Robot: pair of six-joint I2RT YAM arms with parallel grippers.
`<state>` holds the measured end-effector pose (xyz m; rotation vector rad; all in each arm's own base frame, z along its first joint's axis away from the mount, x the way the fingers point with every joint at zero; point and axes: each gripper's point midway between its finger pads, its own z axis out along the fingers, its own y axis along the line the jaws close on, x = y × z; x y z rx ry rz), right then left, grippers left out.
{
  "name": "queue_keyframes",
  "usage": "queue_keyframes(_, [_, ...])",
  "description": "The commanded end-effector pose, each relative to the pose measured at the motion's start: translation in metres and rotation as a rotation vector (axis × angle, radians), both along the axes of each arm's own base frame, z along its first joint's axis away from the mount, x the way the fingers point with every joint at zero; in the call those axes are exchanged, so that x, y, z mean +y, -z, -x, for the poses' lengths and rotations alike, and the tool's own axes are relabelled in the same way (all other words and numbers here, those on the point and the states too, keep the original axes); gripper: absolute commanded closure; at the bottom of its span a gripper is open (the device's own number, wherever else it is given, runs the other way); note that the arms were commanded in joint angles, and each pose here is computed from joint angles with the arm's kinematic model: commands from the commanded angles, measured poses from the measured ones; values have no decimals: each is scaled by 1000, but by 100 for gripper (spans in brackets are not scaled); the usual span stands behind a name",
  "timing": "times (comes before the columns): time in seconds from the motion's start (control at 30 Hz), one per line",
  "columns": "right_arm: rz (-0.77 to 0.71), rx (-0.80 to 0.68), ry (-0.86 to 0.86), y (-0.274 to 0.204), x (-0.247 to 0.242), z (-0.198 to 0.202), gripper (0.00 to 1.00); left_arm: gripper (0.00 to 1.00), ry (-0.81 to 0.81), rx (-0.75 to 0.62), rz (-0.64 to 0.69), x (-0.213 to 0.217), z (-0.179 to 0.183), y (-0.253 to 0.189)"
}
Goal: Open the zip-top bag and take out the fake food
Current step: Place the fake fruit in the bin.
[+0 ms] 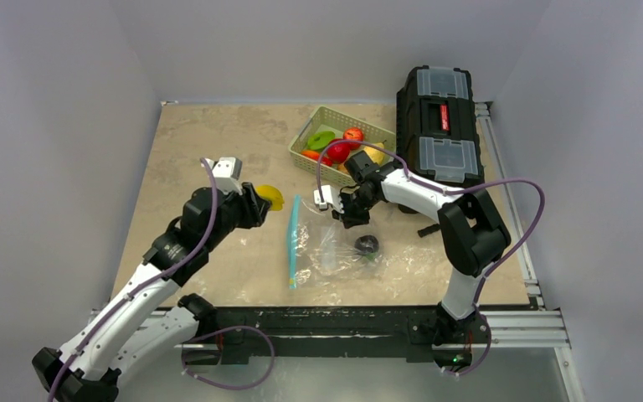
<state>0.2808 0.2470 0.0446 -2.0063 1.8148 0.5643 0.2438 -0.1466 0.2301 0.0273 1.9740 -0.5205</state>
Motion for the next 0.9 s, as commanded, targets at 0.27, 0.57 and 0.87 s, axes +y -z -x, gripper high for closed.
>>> queue_keyframes(0.27, [2, 2, -10, -1, -2, 1, 100, 100, 39, -100, 133, -24, -33, -41])
queue_keyframes(0.57, [0, 2, -12, -2, -2, 1, 100, 100, 85, -86, 193, -39, -48, -44])
queue_keyframes(0.87, [2, 5, -13, -2, -2, 1, 100, 100, 88, -105, 264, -53, -74, -55])
